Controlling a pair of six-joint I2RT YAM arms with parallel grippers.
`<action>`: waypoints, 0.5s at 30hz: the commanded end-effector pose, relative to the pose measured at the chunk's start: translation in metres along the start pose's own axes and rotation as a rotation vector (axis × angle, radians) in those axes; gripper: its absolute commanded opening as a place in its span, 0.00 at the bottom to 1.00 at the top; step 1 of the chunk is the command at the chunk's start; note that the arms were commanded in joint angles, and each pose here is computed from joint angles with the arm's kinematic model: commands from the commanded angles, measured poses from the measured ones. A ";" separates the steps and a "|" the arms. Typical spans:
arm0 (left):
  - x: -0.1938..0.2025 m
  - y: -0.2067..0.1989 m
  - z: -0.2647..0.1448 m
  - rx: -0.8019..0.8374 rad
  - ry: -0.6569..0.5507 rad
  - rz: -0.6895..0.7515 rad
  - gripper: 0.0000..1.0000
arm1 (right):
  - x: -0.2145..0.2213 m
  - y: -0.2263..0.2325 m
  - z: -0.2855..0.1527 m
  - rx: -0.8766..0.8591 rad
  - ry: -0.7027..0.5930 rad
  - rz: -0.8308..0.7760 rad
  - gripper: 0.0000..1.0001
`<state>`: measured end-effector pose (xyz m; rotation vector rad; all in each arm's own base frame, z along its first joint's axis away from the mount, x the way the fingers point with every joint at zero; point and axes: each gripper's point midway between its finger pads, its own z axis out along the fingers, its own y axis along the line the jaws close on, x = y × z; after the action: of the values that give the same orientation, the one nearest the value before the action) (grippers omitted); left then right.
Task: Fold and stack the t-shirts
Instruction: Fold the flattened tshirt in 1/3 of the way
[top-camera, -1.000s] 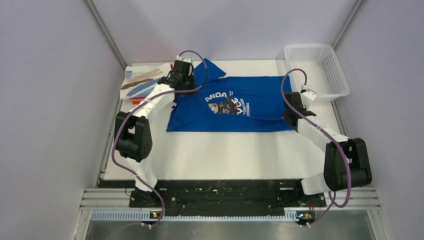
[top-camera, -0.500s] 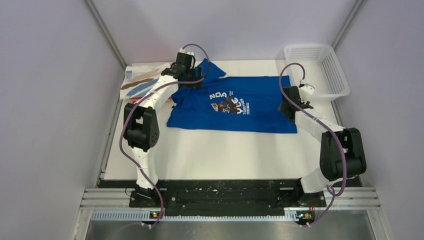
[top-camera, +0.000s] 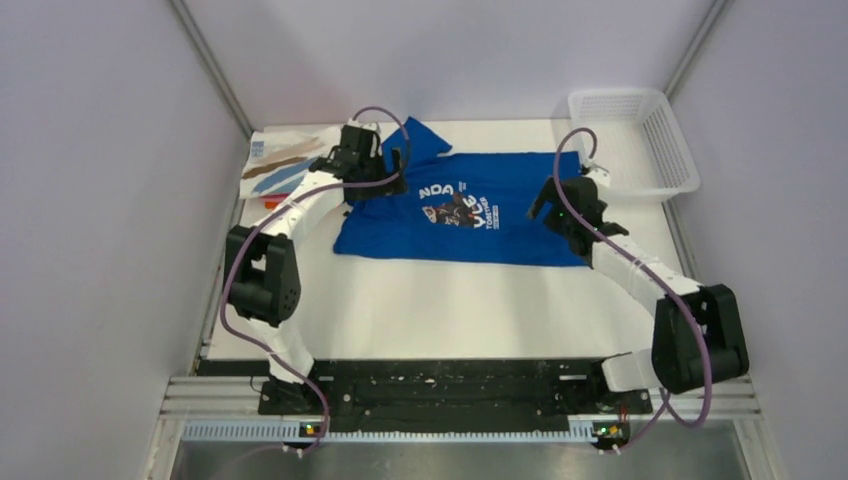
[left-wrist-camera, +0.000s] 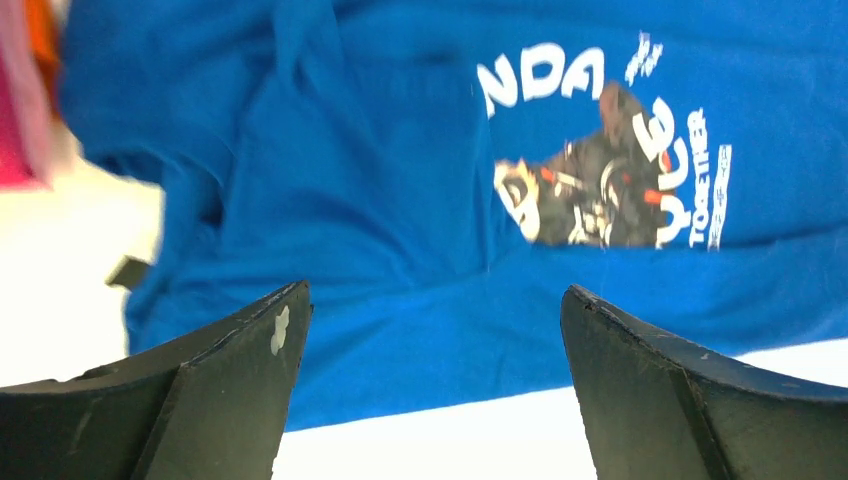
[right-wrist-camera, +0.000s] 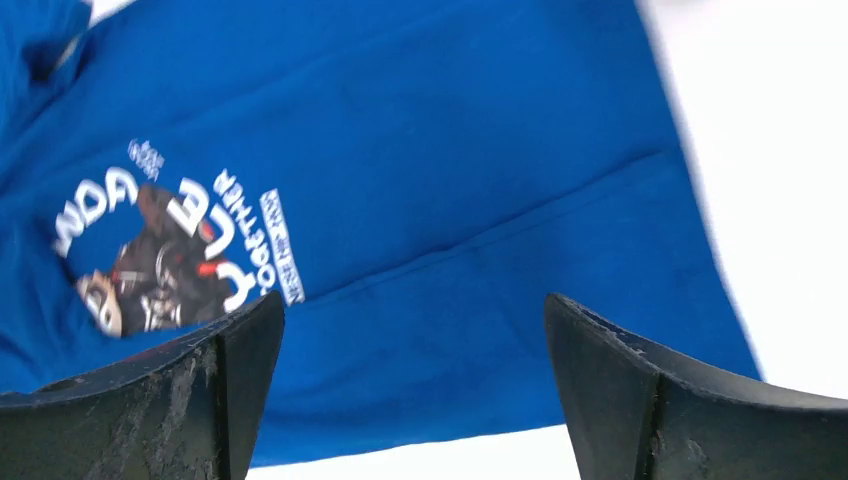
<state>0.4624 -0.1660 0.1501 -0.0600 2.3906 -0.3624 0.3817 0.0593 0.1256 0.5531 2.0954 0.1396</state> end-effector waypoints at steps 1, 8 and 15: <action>0.021 -0.022 -0.001 0.155 0.007 -0.114 0.99 | 0.052 0.043 0.013 -0.203 0.169 -0.080 0.99; 0.068 -0.003 0.037 0.059 0.201 -0.174 0.99 | 0.112 0.067 0.047 -0.239 0.344 -0.175 0.99; 0.120 0.017 0.042 -0.010 0.305 -0.233 0.99 | 0.138 0.034 0.027 -0.132 0.396 -0.186 0.99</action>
<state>0.4166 -0.1796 0.0459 -0.2446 2.6658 -0.4823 0.3930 0.1576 0.0387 0.2307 2.3674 0.3532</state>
